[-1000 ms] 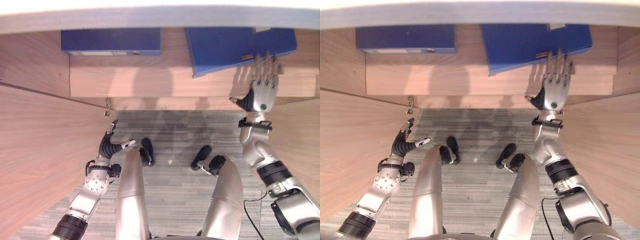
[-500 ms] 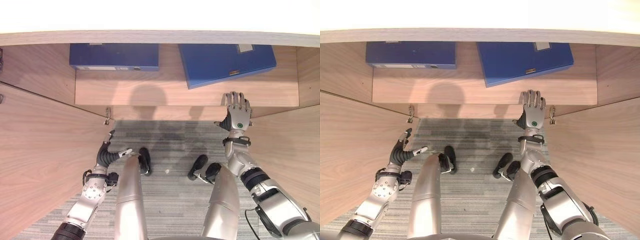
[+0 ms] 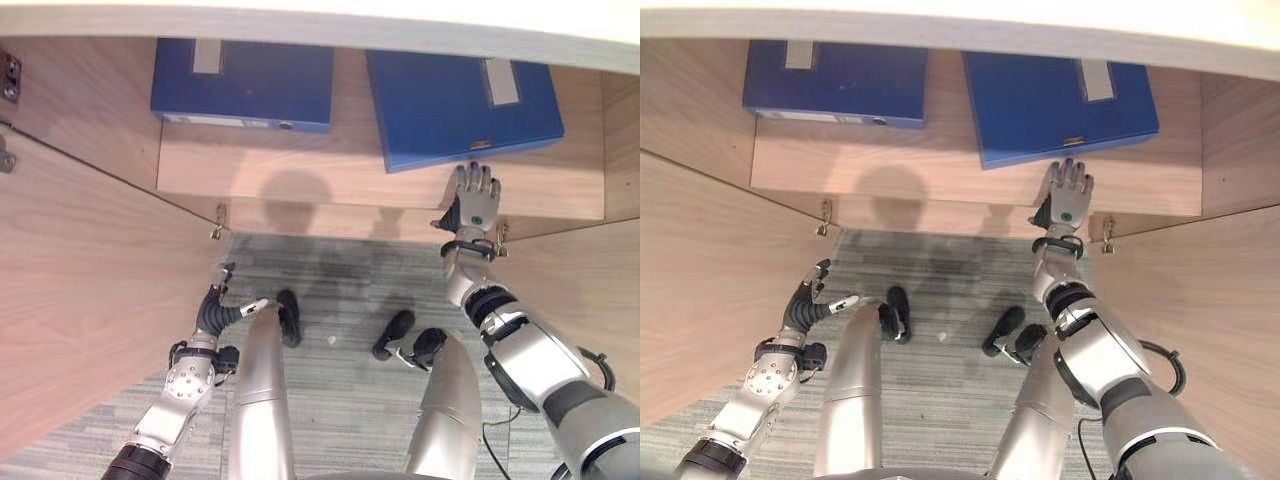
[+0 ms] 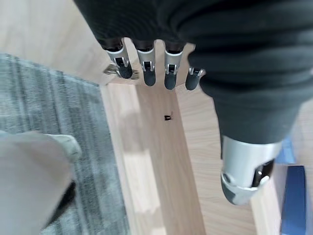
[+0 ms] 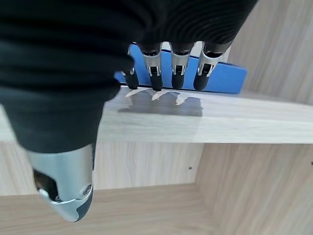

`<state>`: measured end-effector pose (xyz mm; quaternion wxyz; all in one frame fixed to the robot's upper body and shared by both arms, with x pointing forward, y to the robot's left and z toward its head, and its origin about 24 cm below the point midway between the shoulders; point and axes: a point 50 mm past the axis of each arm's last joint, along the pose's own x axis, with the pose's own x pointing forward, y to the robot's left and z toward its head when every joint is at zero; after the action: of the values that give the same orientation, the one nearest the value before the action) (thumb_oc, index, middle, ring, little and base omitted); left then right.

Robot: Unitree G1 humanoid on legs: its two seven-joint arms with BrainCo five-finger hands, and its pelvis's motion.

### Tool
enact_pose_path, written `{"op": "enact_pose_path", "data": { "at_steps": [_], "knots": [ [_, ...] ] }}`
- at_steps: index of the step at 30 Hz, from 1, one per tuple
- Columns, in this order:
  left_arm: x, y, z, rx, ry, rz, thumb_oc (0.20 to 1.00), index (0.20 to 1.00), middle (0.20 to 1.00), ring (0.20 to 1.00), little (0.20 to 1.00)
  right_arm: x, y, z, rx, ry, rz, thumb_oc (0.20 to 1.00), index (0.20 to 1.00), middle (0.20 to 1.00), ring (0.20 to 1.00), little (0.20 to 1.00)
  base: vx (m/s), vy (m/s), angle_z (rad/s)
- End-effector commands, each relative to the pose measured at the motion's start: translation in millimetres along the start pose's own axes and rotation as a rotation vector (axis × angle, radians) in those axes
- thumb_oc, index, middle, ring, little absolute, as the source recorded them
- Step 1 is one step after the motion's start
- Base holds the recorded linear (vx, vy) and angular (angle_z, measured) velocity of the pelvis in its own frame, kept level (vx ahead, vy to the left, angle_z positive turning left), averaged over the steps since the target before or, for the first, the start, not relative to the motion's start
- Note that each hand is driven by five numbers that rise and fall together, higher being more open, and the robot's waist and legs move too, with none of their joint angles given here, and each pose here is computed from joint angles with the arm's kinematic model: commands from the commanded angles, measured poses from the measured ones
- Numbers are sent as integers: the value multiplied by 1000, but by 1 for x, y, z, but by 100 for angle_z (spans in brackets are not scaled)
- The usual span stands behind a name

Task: Put the empty folder in the office cabinet

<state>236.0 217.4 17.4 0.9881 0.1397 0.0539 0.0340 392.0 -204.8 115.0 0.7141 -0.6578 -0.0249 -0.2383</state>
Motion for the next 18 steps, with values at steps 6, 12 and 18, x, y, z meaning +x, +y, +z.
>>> {"op": "enact_pose_path", "data": {
  "at_steps": [6,12,18],
  "knots": [
    [9,3,12,41,-44,-99,1000,1000,1000,1000,1000,7,6,37,142,-187,509,1000,1000,1000,1000,1000,1,-29,11],
    [6,-6,-1,29,27,-197,1000,1000,1000,1000,1000,10,-25,84,315,-420,644,1000,1000,1000,1000,1000,9,-39,-17],
    [8,-3,-2,34,32,-212,1000,1000,1000,1000,1000,20,-75,126,313,-610,585,1000,1000,1000,1000,1000,10,-19,6]
  ]
}}
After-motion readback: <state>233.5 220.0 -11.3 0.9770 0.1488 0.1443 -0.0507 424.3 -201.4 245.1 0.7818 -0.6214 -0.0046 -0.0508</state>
